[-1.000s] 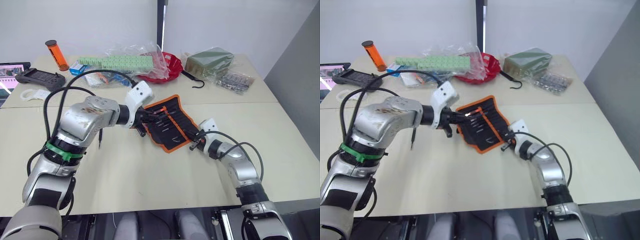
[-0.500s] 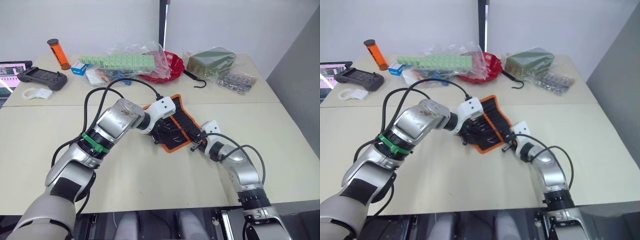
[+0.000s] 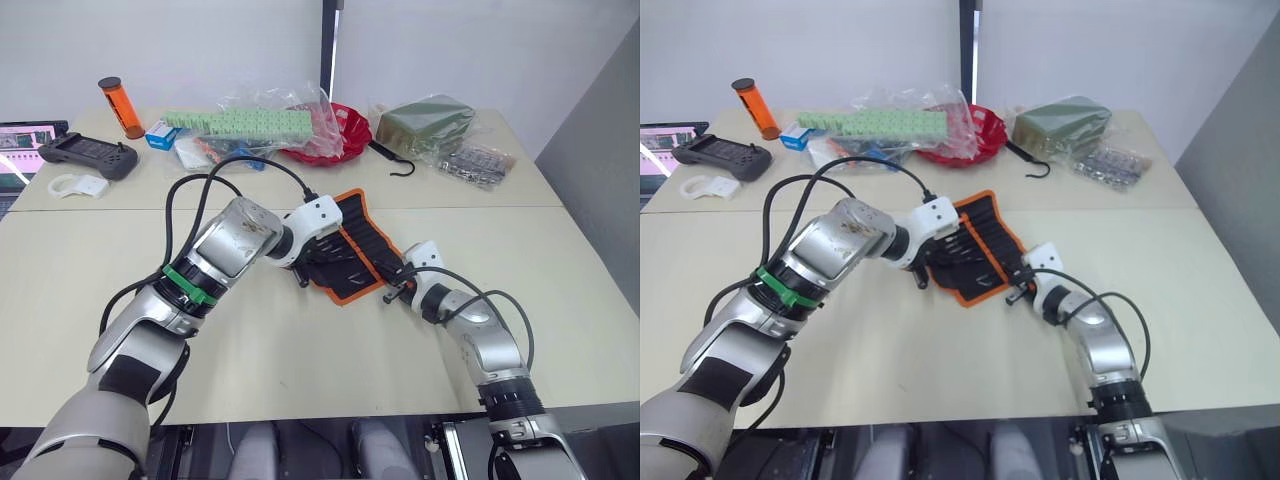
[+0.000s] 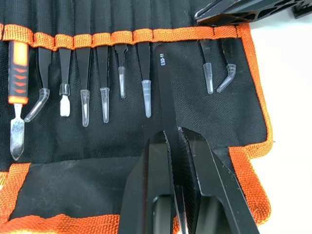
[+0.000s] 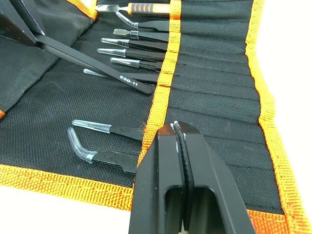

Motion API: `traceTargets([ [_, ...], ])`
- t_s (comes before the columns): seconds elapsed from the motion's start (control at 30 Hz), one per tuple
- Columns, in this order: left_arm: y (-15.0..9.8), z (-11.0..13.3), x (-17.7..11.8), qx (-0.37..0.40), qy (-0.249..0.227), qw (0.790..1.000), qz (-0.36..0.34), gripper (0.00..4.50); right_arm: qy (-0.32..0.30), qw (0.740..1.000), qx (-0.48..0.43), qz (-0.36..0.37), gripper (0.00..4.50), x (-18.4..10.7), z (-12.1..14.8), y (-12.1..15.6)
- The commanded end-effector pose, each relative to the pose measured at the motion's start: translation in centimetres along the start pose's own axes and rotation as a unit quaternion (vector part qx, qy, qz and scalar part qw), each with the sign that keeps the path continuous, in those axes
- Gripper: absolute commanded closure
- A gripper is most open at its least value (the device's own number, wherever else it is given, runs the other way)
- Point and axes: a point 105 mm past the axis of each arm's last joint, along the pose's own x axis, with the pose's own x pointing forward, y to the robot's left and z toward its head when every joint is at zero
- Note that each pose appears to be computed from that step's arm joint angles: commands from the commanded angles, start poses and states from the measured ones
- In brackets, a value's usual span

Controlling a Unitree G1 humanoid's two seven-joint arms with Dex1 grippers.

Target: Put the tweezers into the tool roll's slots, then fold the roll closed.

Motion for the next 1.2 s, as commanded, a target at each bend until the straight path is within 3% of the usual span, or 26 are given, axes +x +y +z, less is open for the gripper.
traceTargets([
  [0.03, -0.1, 0.9, -0.3, 0.018, -0.009, 1.000, 0.002, 4.48, 0.014, 1.000, 0.000, 0.002, 4.50, -0.1, -0.5, -0.1],
  [0.37, 0.0, 1.3, 1.3, 0.017, -0.026, 0.999, 0.010, 4.48, 0.015, 1.000, -0.001, 0.002, 4.50, -0.2, -0.5, 0.0],
  [0.77, 0.2, 2.4, 5.2, 0.059, -0.066, 0.995, 0.045, 4.48, 0.017, 1.000, 0.002, 0.003, 4.50, -0.1, -0.7, 0.1],
  [0.87, 0.6, 3.0, 6.1, 0.080, -0.101, 0.990, 0.065, 4.48, 0.017, 1.000, 0.002, 0.003, 4.50, -0.1, -0.7, 0.2],
  [1.2, 0.0, 4.3, 7.2, 0.100, -0.120, 0.987, 0.033, 4.48, 0.016, 1.000, -0.006, 0.004, 4.50, 0.0, -0.5, 0.7],
])
